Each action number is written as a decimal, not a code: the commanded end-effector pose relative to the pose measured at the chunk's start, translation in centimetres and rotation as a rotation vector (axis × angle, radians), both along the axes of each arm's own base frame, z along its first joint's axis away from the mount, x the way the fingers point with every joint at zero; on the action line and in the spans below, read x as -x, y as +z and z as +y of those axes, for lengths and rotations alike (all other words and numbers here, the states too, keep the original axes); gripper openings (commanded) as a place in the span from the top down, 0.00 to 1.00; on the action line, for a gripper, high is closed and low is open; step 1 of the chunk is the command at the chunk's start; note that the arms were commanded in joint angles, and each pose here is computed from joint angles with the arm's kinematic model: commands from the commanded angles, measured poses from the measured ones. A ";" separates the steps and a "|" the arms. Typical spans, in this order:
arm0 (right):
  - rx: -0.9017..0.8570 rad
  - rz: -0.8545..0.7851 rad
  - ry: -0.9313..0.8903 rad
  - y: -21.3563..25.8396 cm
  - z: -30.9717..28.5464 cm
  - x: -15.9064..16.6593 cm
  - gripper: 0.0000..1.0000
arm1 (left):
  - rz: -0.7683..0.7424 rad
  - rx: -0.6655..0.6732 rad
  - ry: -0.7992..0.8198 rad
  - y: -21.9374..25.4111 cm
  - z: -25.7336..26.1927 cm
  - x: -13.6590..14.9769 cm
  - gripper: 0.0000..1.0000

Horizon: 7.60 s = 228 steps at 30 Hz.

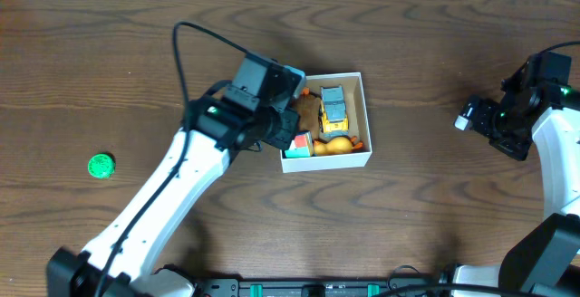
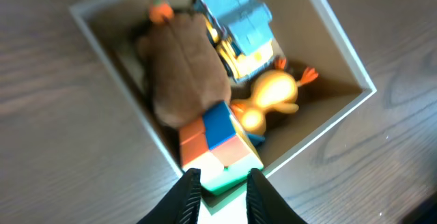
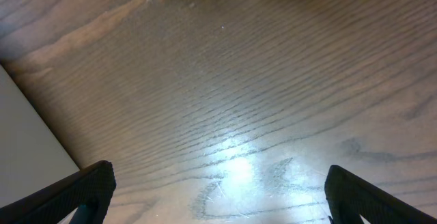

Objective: Pack container
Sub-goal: 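Carry the cube with the left gripper into the box and release, then move the left gripper over the green round toy and descend, then close the left gripper on the green round toy, then carry the green toy with the left gripper into the box and release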

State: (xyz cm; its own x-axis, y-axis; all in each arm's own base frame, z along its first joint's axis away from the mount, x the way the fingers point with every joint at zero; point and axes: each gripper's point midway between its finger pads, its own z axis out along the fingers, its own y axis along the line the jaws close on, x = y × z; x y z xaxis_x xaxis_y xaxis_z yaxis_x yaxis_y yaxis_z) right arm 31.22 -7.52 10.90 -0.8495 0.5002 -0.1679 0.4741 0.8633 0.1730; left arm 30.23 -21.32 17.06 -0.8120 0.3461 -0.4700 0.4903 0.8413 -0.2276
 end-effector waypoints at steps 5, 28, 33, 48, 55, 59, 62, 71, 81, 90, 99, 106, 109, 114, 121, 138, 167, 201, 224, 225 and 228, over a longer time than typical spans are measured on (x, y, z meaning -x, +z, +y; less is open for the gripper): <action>0.009 0.006 0.014 -0.1 -0.1 0.1 0.01 | 0.145 -0.053 -0.046 -4.9 -2.4 1.1 0.77; 0.009 0.008 0.014 -0.1 -0.1 0.1 0.01 | -0.038 0.044 -0.027 1.9 -2.5 -0.5 0.57; 0.009 0.007 0.014 -0.1 -0.1 0.1 0.01 | -0.192 0.089 0.003 6.5 -1.6 -0.9 0.54; 0.010 0.007 0.014 -0.1 -0.1 0.1 0.01 | 0.134 -0.091 0.013 -5.5 -2.1 -1.0 0.77; 0.010 0.007 0.015 -0.1 -0.1 0.1 0.01 | 0.323 -0.215 0.014 -11.8 -1.0 0.6 0.77; 0.009 0.008 0.018 -0.1 -0.1 0.2 0.01 | 0.341 -0.227 0.013 -12.1 -0.8 0.9 0.77; 0.009 0.009 0.018 -0.1 0.0 0.2 0.01 | 0.303 -0.206 0.009 -10.7 -1.0 0.5 0.78; 0.011 0.009 0.017 -0.1 -0.1 0.2 0.01 | -0.038 -0.095 0.062 1.4 -0.7 -2.4 0.57; 0.016 0.011 0.016 -0.1 -0.2 0.2 0.01 | -0.254 -0.114 0.443 10.0 10.1 -2.6 0.02; 0.016 0.011 0.017 -0.1 -0.2 0.2 0.01 | -0.085 -0.144 1.187 8.0 30.5 -0.3 0.02; 0.018 0.008 0.021 -0.1 -0.2 0.1 0.01 | 0.227 -0.020 1.510 -0.4 41.0 1.5 0.02; 0.035 0.012 0.024 -0.2 -0.5 0.2 0.01 | 0.469 -0.038 1.506 -8.4 41.9 1.0 0.02; 0.037 0.014 0.024 -0.2 -0.5 0.2 0.01 | 0.536 -0.049 1.493 -10.8 42.0 1.1 0.02; 0.039 0.013 0.031 -0.2 -0.5 0.2 0.01 | 0.610 -0.065 1.467 -14.0 41.8 1.5 0.02; 0.039 0.014 0.031 -0.2 -0.5 0.3 0.01 | 0.627 -0.072 1.465 -16.2 41.5 1.9 0.02; 0.038 0.018 0.038 -0.2 -0.5 0.4 0.01 | 0.606 -0.098 1.471 -17.8 41.7 2.5 0.02; 0.038 0.021 0.038 -0.2 -0.4 0.4 0.01 | 0.615 -0.099 1.470 -17.8 41.6 2.7 0.53; 0.056 0.030 0.034 -0.2 -0.8 0.6 0.01 | -0.145 0.063 0.496 5.2 10.3 -6.9 0.94; 0.053 0.041 0.034 -0.3 -0.7 0.8 0.01 | -0.056 -0.015 0.002 -2.0 -6.7 -1.3 0.22; 0.052 0.042 0.034 -0.3 -0.7 0.9 0.01 | -0.053 -0.017 0.009 -2.0 -6.4 -1.5 0.17; 0.052 0.042 0.035 -0.3 -0.6 0.9 0.01 | -0.040 -0.027 0.036 -2.2 -5.3 -1.9 0.09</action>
State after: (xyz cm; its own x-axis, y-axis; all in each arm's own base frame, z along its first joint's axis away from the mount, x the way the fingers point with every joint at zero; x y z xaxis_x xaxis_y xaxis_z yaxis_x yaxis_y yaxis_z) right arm 30.45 -8.10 10.70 -0.8653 0.4756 -0.1584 0.4612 0.8791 0.1200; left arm 31.47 -27.58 14.47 -0.8018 0.3440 -0.4886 0.4838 0.8536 -0.1931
